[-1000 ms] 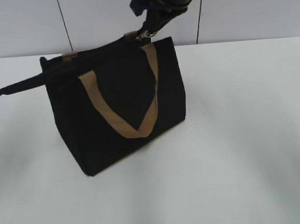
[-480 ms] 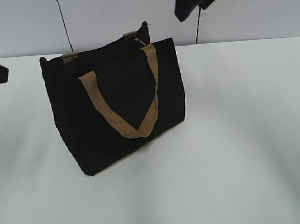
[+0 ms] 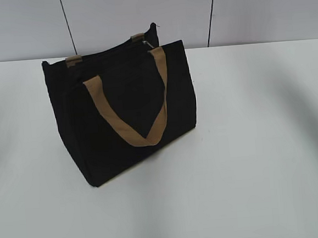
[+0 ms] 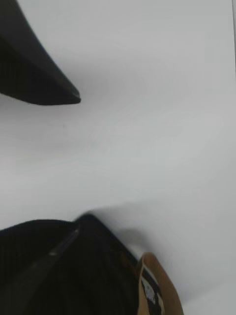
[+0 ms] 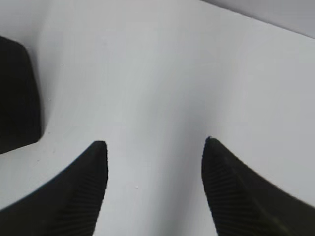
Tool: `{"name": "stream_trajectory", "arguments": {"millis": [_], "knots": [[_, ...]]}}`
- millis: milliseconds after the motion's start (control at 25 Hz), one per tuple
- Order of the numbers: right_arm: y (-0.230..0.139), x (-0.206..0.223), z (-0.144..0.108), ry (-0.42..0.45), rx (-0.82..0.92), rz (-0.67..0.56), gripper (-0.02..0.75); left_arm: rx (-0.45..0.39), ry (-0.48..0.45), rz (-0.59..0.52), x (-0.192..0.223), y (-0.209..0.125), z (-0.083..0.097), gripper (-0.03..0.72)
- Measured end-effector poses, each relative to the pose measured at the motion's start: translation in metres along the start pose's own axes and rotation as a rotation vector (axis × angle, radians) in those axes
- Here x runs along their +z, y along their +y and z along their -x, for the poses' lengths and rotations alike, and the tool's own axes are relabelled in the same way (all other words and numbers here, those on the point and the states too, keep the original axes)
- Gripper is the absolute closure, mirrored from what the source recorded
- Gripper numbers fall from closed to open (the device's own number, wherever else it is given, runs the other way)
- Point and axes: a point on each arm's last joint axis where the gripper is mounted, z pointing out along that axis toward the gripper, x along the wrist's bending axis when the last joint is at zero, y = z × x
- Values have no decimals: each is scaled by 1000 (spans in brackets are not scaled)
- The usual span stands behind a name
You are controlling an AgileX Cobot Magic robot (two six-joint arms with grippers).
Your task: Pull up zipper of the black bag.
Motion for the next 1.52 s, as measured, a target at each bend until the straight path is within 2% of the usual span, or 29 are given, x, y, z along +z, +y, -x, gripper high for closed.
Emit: {"name": "stream_trajectory", "arguments": {"millis": [200, 320, 400, 560, 680, 880, 1000, 1120, 1320, 1520], "knots": [[-12, -44, 32, -80, 74, 73, 277, 68, 190, -102, -7, -5, -19, 252], [-18, -72, 34, -111, 82, 126, 277, 60, 258, -169, -10, -10, -25, 264], [-23, -93, 28, -123, 75, 166, 277, 29, 243, -178, -13, -12, -23, 266], [-60, -112, 10, -106, 81, 141, 277, -38, 182, -136, -26, -20, -12, 267], [-105, -104, -5, -97, 94, 104, 277, -49, 170, -124, -38, -37, -5, 267], [-178, -99, -31, -111, 114, 129, 277, -60, 156, -147, -57, -79, 7, 267], [-216, -93, -45, -107, 130, 116, 277, -60, 155, -123, -74, -99, 15, 267], [-254, -91, -59, -106, 141, 120, 277, -67, 145, -54, -96, -118, 25, 267], [-301, -74, -77, -59, 170, 97, 277, -84, 110, 18, -114, -140, 37, 267], [-330, -69, -90, -26, 182, 82, 276, -95, 79, 83, -124, -162, 46, 267]]}}
